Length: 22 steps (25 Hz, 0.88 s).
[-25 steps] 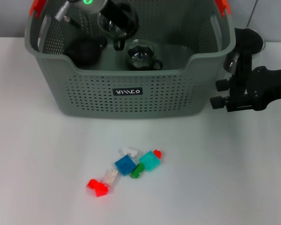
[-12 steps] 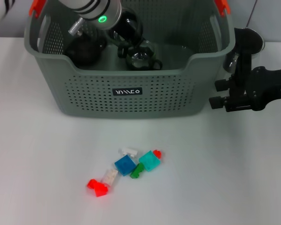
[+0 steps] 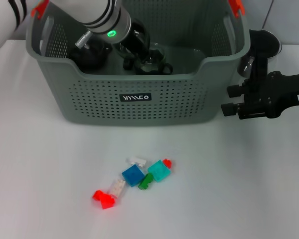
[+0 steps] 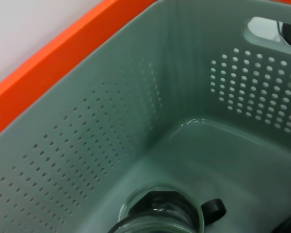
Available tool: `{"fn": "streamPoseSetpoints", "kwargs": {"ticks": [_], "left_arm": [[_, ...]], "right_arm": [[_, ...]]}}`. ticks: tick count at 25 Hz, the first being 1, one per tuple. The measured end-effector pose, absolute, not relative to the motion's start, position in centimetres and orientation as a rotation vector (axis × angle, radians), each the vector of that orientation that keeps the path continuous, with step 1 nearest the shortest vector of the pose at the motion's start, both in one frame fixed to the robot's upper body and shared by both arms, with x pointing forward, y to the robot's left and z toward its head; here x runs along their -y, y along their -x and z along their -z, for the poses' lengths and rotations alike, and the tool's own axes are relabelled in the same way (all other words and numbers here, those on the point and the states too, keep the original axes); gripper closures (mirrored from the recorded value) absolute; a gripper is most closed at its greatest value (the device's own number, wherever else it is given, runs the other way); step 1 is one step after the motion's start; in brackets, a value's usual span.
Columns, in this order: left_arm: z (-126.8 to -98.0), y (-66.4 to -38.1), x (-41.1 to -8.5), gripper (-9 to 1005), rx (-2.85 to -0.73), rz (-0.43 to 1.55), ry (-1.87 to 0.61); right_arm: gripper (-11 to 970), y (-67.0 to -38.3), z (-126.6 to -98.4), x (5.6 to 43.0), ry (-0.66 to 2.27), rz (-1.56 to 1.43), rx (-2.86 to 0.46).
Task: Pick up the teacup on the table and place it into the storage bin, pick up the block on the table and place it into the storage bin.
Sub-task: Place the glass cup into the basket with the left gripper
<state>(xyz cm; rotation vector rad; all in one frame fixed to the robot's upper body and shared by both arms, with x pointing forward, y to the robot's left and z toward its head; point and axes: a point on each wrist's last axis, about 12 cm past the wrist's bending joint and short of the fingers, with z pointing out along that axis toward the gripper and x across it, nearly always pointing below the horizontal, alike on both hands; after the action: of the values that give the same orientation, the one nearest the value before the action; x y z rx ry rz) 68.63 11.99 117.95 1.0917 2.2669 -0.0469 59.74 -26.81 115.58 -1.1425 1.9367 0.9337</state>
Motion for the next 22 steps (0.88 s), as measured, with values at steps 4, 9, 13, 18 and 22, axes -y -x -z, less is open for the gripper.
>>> {"fn": "streamPoseSetpoints", "kwargs": {"ticks": [4, 9, 13, 18, 22], "left_arm": [[-117.8, -68.49, -11.73, 947, -2.266, 0.043, -1.105], [-117.76, -68.44, -11.63, 943, -2.264, 0.042, -1.109], [-117.76, -68.43, -11.61, 941, -2.264, 0.041, -1.11], [-117.59, -68.4, -11.75, 938, -2.263, 0.036, -1.113], [-117.41, -68.36, -11.81, 935, -2.262, 0.029, -1.115]], "right_arm": [[313, -59.77, -115.61, 26.77, 1.145, -0.932, -1.935], [315, -59.78, -115.61, 26.76, 1.146, -0.932, -1.935], [314, -59.75, -115.57, 26.84, 1.144, -0.931, -1.937], [314, -59.74, -115.57, 26.88, 1.144, -0.93, -1.938], [313, -59.73, -115.54, 26.93, 1.142, -0.928, -1.939]]}}
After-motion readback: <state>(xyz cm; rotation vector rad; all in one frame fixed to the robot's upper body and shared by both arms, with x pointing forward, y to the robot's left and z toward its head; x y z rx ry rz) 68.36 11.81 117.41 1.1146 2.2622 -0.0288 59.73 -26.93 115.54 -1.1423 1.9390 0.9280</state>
